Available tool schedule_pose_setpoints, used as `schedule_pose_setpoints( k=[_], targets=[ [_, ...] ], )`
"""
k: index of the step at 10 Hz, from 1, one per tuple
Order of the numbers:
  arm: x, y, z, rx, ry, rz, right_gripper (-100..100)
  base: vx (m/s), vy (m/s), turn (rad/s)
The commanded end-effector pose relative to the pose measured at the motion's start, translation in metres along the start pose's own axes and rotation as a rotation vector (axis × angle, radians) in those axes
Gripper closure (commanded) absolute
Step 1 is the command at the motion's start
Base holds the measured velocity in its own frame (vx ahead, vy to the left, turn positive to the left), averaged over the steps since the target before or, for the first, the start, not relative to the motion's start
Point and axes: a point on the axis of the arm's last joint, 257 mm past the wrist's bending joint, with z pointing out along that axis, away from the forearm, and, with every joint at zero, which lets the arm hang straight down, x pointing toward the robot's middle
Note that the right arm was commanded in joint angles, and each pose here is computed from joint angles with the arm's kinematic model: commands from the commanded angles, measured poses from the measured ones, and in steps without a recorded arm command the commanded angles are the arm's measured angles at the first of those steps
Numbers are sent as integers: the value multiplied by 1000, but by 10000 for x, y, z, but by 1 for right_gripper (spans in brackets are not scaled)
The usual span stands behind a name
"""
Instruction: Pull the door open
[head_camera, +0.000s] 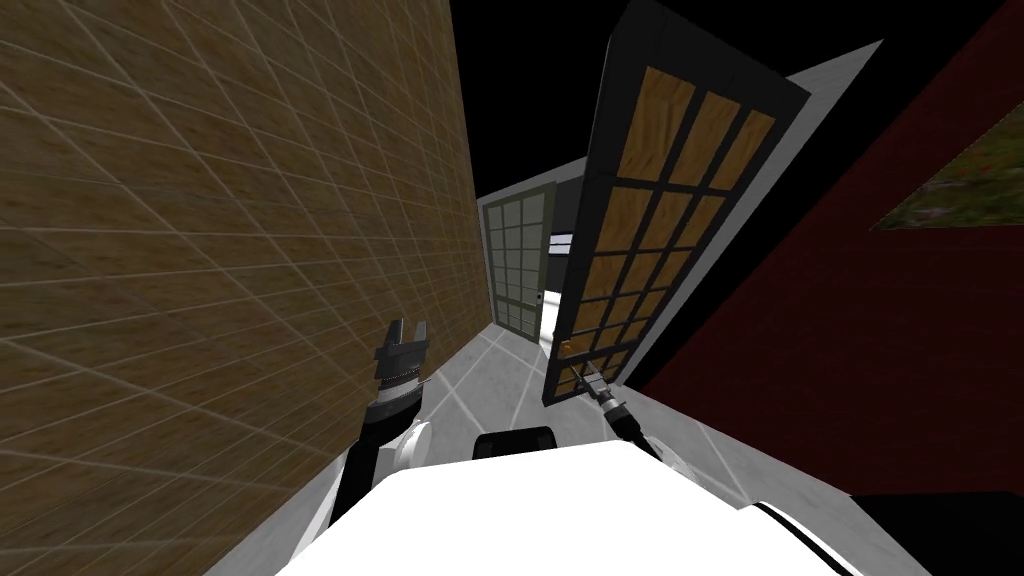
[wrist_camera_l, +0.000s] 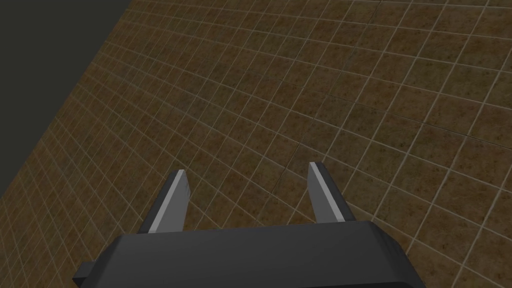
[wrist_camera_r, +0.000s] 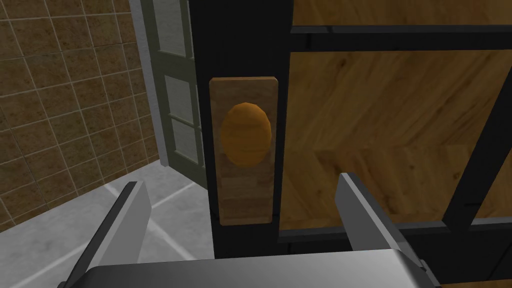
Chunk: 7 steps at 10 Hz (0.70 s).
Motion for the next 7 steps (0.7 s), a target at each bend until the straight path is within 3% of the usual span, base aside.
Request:
schedule_pose_setpoints(
  k=[1, 3, 4, 5, 7],
  targets=[
    [3, 36, 11, -25, 5, 0, -100, 215, 15, 144],
    [0, 73, 14, -49, 9, 0, -100, 242, 12, 118],
    [0, 58, 18, -41, 8, 1, -100, 108, -12, 12],
    [0, 58, 18, -41, 8, 1, 100, -18, 9, -21],
    [0, 58, 18, -41, 8, 1, 100, -30, -4, 13]
  ],
)
